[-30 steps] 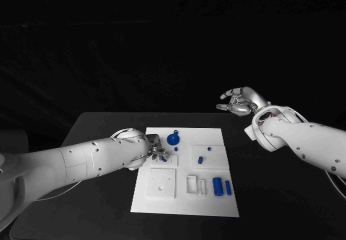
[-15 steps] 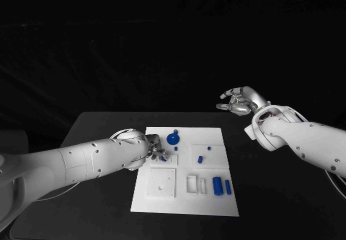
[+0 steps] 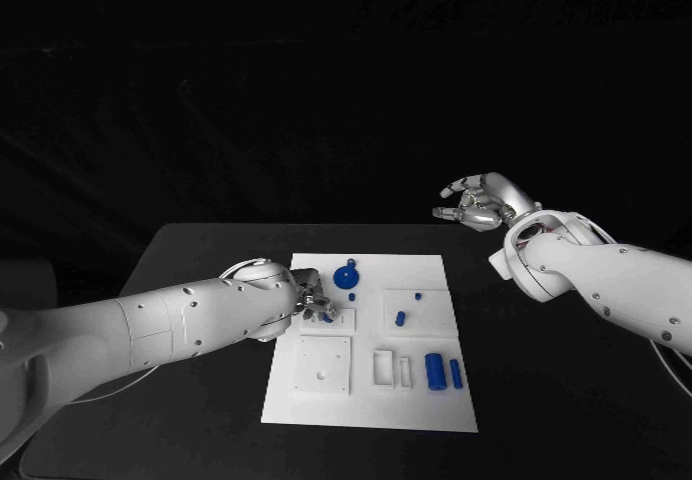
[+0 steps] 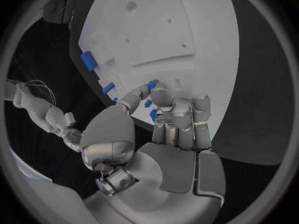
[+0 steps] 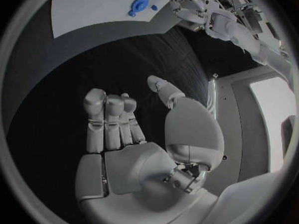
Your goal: Assemble the parts on the task board
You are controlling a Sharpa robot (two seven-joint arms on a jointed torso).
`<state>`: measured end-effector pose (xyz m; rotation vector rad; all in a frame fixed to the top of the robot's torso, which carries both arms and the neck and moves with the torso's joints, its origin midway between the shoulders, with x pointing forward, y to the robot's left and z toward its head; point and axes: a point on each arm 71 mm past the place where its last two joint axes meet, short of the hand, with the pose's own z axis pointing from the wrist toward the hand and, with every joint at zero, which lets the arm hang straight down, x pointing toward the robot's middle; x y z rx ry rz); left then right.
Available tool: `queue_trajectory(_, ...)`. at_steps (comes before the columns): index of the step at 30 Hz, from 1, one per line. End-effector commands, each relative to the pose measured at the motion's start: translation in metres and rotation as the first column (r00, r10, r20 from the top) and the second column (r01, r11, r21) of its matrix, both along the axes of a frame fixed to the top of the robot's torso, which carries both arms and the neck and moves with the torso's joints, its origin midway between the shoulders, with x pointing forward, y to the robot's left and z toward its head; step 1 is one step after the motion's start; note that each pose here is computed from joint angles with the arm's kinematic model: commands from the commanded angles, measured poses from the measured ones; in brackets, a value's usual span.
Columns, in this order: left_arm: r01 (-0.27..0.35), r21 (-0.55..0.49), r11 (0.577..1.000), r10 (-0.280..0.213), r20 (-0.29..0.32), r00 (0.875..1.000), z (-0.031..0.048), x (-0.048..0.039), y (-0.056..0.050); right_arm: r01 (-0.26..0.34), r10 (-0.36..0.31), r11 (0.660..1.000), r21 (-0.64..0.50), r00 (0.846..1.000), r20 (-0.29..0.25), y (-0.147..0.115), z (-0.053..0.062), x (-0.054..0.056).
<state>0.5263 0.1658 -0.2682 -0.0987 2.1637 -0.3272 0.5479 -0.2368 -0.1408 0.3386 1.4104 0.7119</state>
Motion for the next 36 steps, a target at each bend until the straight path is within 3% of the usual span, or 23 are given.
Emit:
queue_trajectory(1, 0.018, -0.022, 1.000, -0.018, 0.007, 1.000, -0.0024, -0.0025, -0.006, -0.015, 0.015, 1.000, -0.008, 1.000, -0.001, 0.001, 0.000, 0.000)
queue_trajectory(21, -0.011, -0.022, 1.000, 0.011, 0.017, 1.000, -0.0020, -0.0003, 0.001, -0.015, 0.015, 1.000, -0.008, 1.000, 0.000, 0.001, 0.000, -0.001)
queue_trajectory(36, -0.049, -0.024, 0.999, 0.050, 0.033, 0.998, -0.0006, 0.0003, 0.013, -0.012, 0.012, 1.000, -0.008, 1.000, 0.002, 0.000, 0.000, -0.001)
